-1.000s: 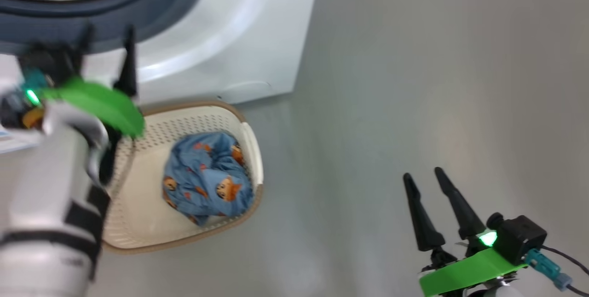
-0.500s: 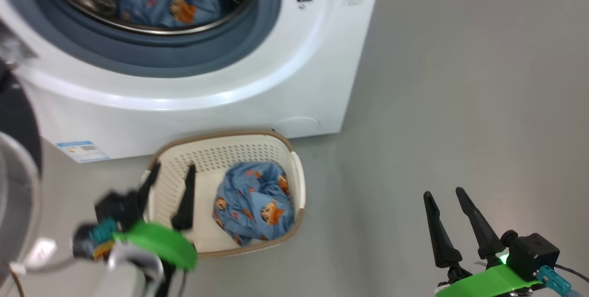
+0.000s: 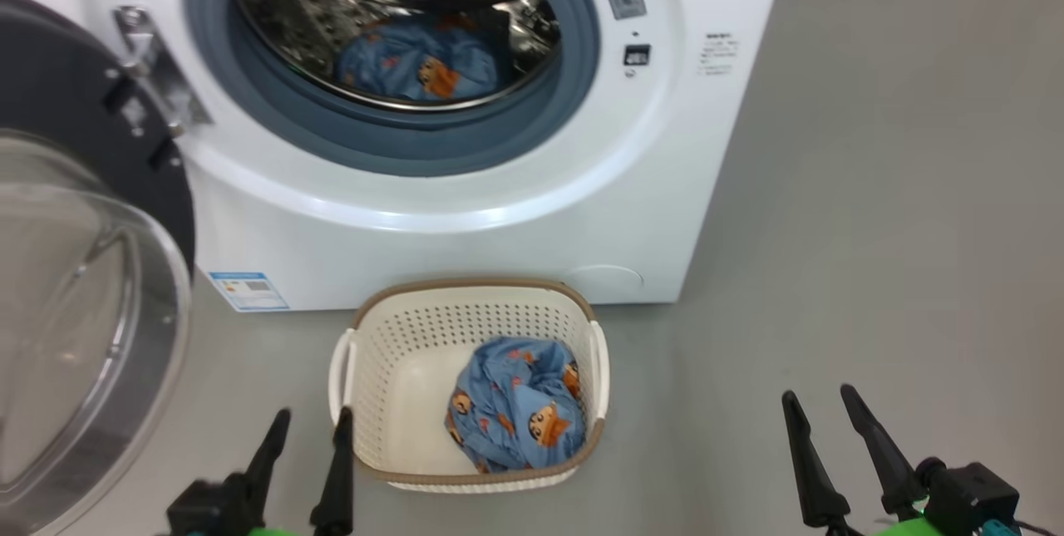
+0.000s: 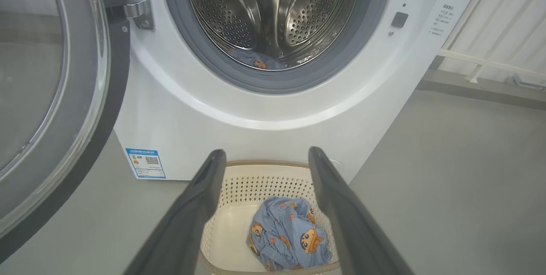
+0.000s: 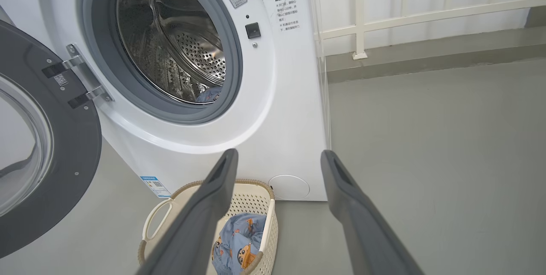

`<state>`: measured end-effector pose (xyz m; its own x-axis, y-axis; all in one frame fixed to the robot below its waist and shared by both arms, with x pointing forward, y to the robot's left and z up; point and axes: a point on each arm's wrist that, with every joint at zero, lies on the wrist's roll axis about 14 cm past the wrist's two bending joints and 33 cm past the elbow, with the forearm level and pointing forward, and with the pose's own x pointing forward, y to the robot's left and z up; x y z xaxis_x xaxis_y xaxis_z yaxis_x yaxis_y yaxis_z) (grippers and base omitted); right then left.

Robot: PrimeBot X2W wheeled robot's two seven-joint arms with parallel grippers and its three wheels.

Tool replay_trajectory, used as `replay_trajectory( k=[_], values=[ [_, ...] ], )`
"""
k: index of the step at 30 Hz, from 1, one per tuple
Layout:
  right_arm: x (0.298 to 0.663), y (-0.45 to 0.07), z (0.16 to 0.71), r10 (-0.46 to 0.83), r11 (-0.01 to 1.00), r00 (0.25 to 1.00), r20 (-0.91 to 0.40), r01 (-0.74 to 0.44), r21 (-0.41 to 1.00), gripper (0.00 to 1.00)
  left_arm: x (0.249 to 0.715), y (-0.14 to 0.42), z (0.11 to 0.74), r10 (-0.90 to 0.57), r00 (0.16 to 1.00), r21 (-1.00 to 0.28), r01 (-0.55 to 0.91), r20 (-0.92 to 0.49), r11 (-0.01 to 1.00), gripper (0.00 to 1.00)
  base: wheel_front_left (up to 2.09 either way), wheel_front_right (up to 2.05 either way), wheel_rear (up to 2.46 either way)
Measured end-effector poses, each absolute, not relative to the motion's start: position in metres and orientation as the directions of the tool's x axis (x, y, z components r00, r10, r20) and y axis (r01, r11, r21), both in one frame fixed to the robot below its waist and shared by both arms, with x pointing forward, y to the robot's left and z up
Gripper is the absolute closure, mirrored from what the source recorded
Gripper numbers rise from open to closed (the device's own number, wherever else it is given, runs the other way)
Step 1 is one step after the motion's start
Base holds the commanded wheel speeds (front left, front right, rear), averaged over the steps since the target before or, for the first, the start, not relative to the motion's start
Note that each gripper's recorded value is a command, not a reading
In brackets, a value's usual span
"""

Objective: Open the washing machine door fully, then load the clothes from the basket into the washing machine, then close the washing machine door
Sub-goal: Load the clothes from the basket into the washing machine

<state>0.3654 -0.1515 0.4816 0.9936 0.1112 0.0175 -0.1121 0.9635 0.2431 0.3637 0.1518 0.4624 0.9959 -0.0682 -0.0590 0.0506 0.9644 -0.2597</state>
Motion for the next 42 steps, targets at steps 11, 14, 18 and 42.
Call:
replay_trajectory(
  k=[11,14,18,42],
  values=[
    [0.344,-0.16,0.487,0.095,0.97,0.995,0.027,-0.099,0.221,0.0,0.322,0.186,0.469,0.047,0.998,-0.222,-0.055,-0.038,0.974,0.0,0.0,0.0,0.0],
    [0.342,-0.16,0.492,0.096,0.97,0.994,0.043,-0.103,0.219,0.0,0.312,0.195,0.467,0.076,0.996,-0.215,-0.084,-0.044,0.973,0.0,0.0,0.0,0.0],
    [0.34,-0.163,0.496,0.087,0.971,0.995,0.058,-0.098,0.217,0.0,0.304,0.203,0.465,0.1,0.994,-0.206,-0.108,-0.05,0.973,0.0,0.0,0.0,0.0],
    [0.326,-0.178,0.498,0.037,0.977,0.997,0.063,-0.05,0.209,0.0,0.307,0.199,0.468,0.1,0.994,-0.218,-0.107,-0.046,0.97,0.0,0.0,0.0,0.0]
  ],
)
